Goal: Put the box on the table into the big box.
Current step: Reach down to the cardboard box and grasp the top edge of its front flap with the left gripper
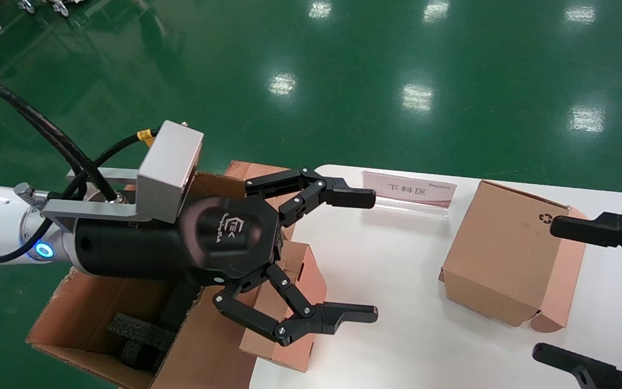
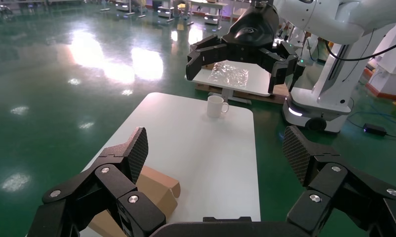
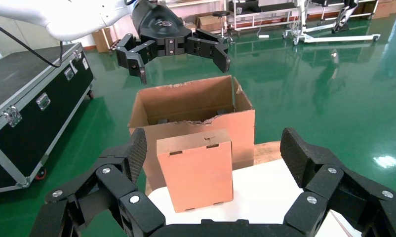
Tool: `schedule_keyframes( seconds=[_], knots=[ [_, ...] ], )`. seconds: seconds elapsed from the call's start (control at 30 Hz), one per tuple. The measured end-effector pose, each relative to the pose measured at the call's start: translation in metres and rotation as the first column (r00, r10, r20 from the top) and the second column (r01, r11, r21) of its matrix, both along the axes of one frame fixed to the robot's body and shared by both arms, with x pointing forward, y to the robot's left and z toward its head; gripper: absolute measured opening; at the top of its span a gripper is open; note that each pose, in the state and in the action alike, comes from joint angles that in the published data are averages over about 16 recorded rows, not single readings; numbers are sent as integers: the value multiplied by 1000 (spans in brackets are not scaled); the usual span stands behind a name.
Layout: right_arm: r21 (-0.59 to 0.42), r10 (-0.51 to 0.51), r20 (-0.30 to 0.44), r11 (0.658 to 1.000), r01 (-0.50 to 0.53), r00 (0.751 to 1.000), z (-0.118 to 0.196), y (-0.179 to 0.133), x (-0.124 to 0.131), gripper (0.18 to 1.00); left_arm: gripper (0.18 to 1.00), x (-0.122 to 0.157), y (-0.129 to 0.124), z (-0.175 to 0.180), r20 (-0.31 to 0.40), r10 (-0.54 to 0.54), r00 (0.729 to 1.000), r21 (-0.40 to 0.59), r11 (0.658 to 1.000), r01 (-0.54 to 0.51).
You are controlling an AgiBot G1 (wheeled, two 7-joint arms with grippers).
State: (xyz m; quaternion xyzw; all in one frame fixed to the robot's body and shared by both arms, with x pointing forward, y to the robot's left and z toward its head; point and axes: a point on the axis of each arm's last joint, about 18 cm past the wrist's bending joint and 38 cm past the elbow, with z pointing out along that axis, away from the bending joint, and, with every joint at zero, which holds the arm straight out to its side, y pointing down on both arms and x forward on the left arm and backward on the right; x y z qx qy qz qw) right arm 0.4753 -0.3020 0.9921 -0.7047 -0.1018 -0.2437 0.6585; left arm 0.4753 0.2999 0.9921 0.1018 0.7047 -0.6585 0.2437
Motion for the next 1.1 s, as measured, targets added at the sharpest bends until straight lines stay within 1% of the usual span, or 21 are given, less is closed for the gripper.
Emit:
schedule_keyframes(
  seconds=[0.47, 0.67, 0.9, 1.1],
  knots=[
    [0, 0, 0, 1000, 0, 1000, 0, 0, 0, 995, 997, 0, 0, 0, -1, 1, 1000, 1, 1000, -1],
    [0, 0, 0, 1000, 0, 1000, 0, 0, 0, 995, 997, 4, 0, -3, -11, 18, 1000, 14, 1000, -18],
    [0, 0, 0, 1000, 0, 1000, 0, 0, 0, 995, 997, 17, 4, -8, -32, 107, 994, 70, 992, -105],
    [0, 0, 0, 1000, 0, 1000, 0, 0, 0, 995, 997, 32, 13, -10, -25, 228, 973, 141, 965, -222]
  ],
)
